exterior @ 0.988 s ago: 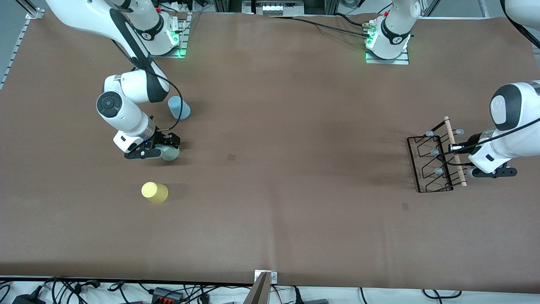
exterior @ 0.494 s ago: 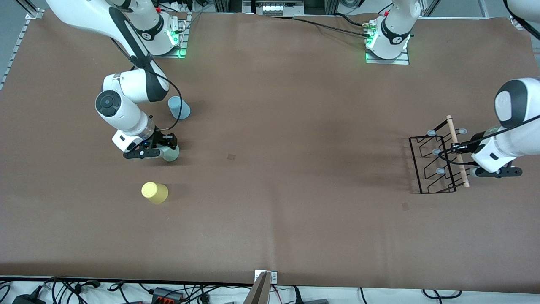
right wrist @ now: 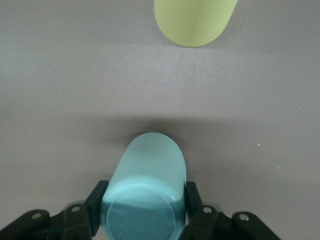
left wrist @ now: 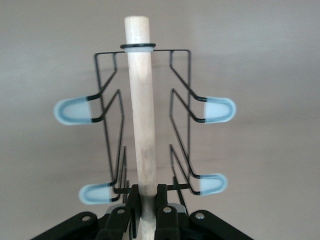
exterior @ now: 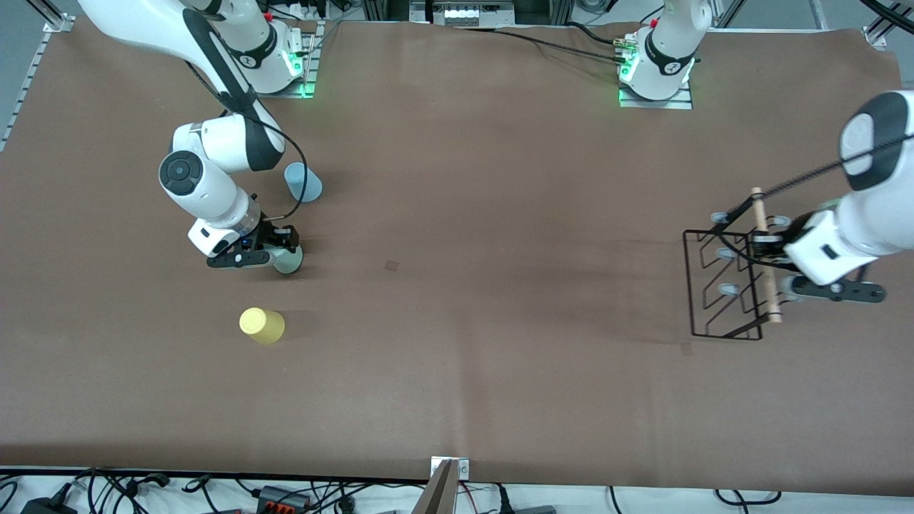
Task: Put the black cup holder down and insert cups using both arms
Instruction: 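Carry the rack to mid-table with the left gripper while the right gripper lifts the cup, then release the rack with the left gripper while the right gripper carries the cup over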
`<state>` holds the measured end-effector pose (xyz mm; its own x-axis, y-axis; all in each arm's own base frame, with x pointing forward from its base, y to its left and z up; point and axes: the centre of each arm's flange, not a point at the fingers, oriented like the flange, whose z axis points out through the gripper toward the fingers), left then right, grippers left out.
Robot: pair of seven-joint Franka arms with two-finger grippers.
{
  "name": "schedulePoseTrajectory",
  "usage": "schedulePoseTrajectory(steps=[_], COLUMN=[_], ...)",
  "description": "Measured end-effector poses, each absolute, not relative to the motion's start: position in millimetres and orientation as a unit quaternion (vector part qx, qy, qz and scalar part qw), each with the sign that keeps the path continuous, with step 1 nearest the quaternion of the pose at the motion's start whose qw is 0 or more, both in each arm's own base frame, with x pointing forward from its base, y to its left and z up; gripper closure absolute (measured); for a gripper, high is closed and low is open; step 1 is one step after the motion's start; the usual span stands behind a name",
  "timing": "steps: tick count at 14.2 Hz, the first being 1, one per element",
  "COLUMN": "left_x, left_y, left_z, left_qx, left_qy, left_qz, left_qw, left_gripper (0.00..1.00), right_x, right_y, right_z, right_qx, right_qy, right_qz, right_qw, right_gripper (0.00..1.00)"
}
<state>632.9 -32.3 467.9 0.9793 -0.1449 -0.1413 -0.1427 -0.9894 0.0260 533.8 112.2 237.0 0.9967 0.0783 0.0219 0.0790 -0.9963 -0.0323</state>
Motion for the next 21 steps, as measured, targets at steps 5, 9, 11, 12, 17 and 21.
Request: schedulePoseTrajectory(steps=[5, 9, 11, 12, 17, 21], left_x=[615.1, 592.2, 574.7, 566.6, 530.5, 512.4], left_y=[-160.5, -271.4, -322.3, -344.7, -425.3, -461.8], left_z=[465.8, 446.7, 427.7, 417.1, 364.4, 335.0], left_qx=[0.993, 0.994, 0.994, 0.994, 0.993, 0.994], left_qy=[-0.072, -0.069, -0.063, -0.061, -0.061, -0.034], left_qz=[-0.08, -0.065, -0.071, -0.072, -0.082, -0.082], left_qw=[0.042, 0.046, 0.046, 0.047, 0.054, 0.063], left_gripper=[0.84, 0.84, 0.84, 0.84, 0.84, 0.84], right_x=[546.0, 554.3, 556.5, 556.9, 557.3, 557.5], right_y=[107.2, 107.3, 108.4, 109.1, 109.6, 109.0], right_z=[326.1, 404.1, 425.9, 430.8, 427.6, 425.0], right_qx=[-0.999, -0.998, -0.998, -0.998, -0.997, -0.996], right_qy=[-0.037, -0.041, -0.042, -0.043, -0.056, -0.071], right_qz=[0.005, 0.037, 0.039, 0.039, 0.045, 0.049], right_qw=[0.006, -0.007, -0.008, -0.008, -0.009, -0.008], right_gripper=[0.33, 0.33, 0.33, 0.33, 0.33, 0.33])
